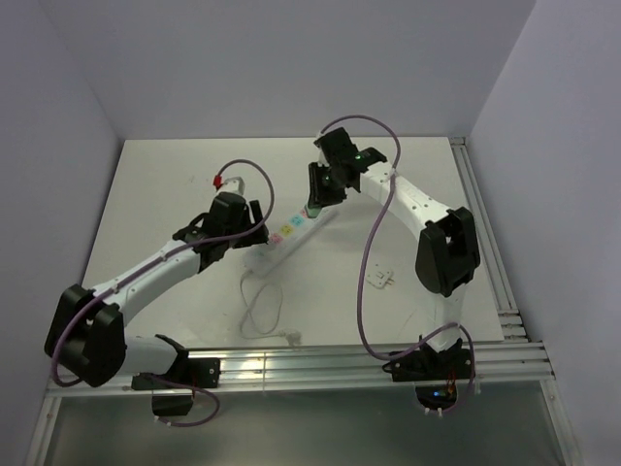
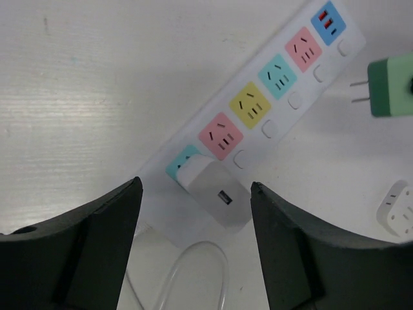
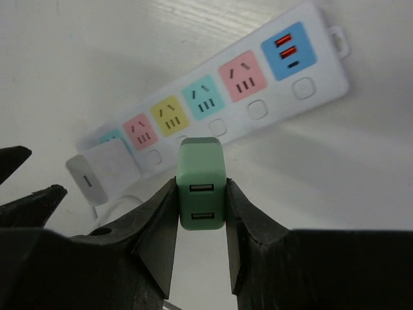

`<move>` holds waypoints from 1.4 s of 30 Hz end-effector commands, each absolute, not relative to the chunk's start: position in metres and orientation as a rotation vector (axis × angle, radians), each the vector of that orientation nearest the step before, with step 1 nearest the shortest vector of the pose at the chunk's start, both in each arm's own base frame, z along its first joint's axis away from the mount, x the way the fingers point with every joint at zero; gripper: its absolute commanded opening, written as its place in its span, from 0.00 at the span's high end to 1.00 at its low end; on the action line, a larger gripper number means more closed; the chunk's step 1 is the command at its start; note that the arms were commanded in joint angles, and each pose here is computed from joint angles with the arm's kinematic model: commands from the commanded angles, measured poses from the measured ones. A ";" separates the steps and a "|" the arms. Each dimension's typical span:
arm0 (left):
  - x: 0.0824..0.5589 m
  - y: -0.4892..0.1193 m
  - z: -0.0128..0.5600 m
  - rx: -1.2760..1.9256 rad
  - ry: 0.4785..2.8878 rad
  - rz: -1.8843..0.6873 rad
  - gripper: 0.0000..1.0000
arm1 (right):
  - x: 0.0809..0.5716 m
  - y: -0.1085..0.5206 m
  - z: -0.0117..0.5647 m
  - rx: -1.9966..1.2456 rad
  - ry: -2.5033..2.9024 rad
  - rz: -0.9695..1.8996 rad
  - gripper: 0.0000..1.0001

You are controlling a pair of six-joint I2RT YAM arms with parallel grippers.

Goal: Insert the plug

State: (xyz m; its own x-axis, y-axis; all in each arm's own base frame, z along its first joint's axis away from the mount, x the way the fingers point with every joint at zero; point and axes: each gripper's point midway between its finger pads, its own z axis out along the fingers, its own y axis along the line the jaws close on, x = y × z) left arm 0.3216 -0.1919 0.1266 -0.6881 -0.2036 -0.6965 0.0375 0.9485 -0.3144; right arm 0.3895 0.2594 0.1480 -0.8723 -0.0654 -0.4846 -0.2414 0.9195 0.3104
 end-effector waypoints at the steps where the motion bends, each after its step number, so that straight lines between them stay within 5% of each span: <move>1: 0.324 -0.186 0.157 -0.239 2.172 -0.531 0.27 | 0.385 0.272 0.150 -0.163 2.601 0.563 1.00; 21: 0.334 -0.134 0.124 -0.466 2.091 -0.561 0.24 | 0.354 0.309 0.146 0.862 2.558 0.317 1.00; 42: 0.343 -0.135 0.100 -0.428 2.135 -0.513 0.23 | 0.361 0.320 0.117 0.919 2.546 0.100 1.00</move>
